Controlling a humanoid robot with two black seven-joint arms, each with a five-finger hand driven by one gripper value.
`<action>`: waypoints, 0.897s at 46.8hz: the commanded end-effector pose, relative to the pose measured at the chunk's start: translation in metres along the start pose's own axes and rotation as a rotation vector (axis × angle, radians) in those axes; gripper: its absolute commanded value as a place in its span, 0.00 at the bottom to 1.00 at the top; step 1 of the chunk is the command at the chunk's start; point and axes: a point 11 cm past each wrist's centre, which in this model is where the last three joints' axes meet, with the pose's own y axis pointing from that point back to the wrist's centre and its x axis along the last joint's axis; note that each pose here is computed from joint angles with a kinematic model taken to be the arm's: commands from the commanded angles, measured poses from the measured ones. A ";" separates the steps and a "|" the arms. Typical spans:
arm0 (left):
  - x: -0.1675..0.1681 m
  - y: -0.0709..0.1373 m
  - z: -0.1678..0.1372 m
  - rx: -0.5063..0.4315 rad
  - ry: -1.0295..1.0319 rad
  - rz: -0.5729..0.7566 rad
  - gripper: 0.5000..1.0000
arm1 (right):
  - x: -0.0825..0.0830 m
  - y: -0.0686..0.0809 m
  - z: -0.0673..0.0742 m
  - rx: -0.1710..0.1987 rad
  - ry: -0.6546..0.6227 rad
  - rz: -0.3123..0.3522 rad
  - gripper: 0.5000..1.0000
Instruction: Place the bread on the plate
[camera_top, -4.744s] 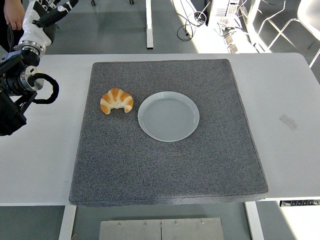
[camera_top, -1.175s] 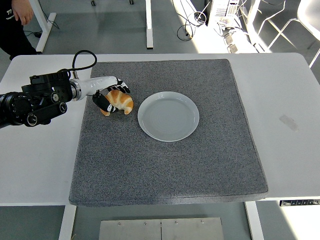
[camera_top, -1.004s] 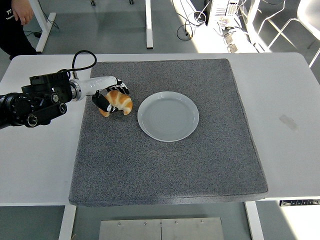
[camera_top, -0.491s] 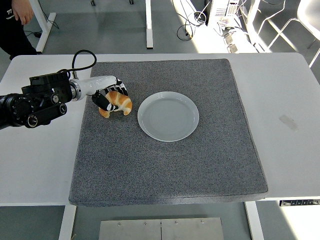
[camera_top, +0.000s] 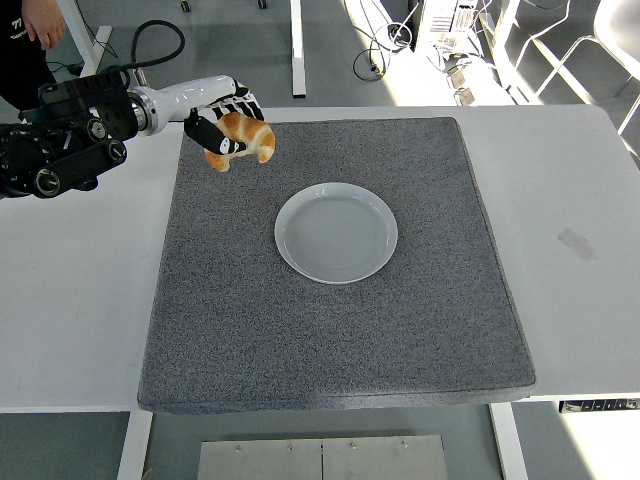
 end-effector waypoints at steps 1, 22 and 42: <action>0.005 -0.001 0.005 -0.011 0.006 0.006 0.22 | 0.000 0.000 -0.001 0.002 0.000 0.000 1.00; -0.023 -0.028 0.073 -0.143 0.010 -0.050 0.23 | 0.000 0.000 0.000 0.000 0.000 0.000 1.00; -0.074 -0.043 0.106 -0.207 0.022 -0.135 0.26 | 0.000 0.000 0.000 0.000 0.000 0.000 1.00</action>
